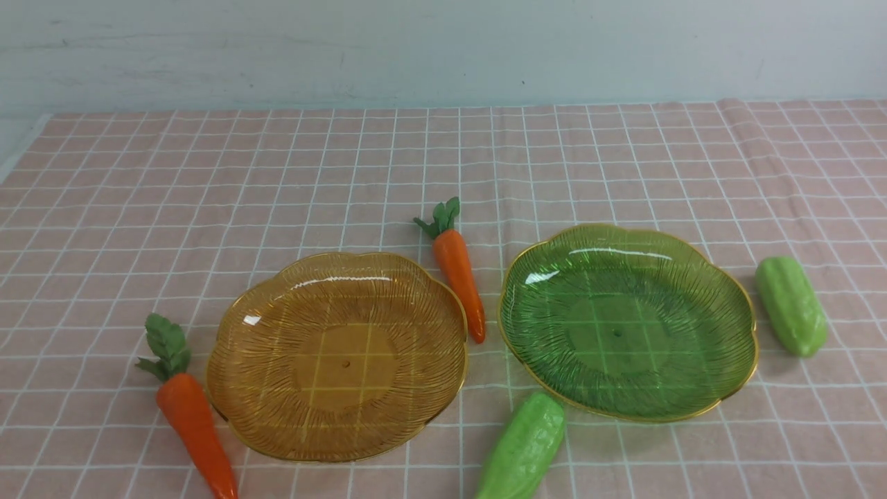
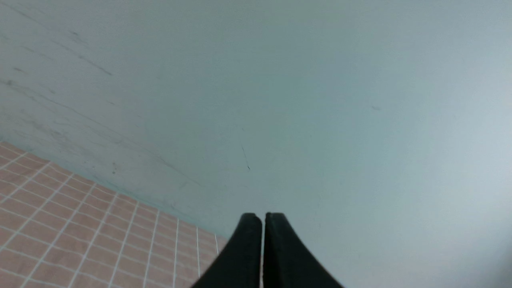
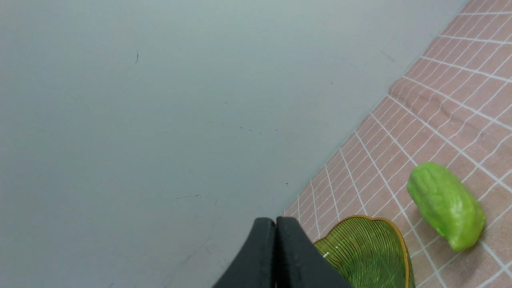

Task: Put different types of vegetables on the plate.

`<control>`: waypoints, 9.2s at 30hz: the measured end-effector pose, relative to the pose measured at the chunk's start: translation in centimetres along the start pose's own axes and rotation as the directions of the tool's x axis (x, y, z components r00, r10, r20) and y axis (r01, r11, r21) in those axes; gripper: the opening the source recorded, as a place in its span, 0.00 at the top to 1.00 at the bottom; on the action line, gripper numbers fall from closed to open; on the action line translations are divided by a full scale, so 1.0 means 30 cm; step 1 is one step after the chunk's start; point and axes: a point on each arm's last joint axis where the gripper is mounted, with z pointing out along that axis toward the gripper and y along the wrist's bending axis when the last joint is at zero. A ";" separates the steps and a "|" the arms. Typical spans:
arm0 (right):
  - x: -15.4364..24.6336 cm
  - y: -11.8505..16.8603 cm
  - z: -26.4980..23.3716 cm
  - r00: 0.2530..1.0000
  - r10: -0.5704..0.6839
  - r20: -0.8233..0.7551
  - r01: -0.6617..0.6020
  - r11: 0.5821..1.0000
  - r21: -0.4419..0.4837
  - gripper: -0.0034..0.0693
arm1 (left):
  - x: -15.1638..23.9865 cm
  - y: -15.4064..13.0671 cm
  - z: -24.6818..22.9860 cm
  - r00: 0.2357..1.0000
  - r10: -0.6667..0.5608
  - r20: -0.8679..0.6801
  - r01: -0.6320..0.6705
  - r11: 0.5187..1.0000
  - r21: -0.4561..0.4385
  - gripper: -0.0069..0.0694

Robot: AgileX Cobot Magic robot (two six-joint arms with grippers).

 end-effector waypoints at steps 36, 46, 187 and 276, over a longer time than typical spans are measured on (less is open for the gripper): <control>-0.135 0.453 0.124 0.371 -0.612 -0.698 0.516 0.761 -0.393 0.97 | 0.283 0.354 0.744 0.367 -0.298 -0.881 -0.421 0.792 -0.443 0.45; -0.134 0.452 0.123 0.367 -0.612 -0.701 0.515 0.761 -0.394 0.97 | 0.353 0.397 0.754 0.325 -0.360 -0.874 -0.415 0.777 -0.474 0.16; -0.008 -0.097 1.172 0.224 -0.042 -0.974 0.771 0.618 0.151 0.40 | 0.314 -0.120 1.175 0.031 0.095 -0.995 -0.405 0.911 0.074 0.76; 0.698 0.547 0.713 -0.199 -0.110 -0.974 0.670 0.710 -0.217 0.39 | -0.158 -0.151 0.154 0.374 0.294 -0.880 -0.452 0.886 0.104 0.91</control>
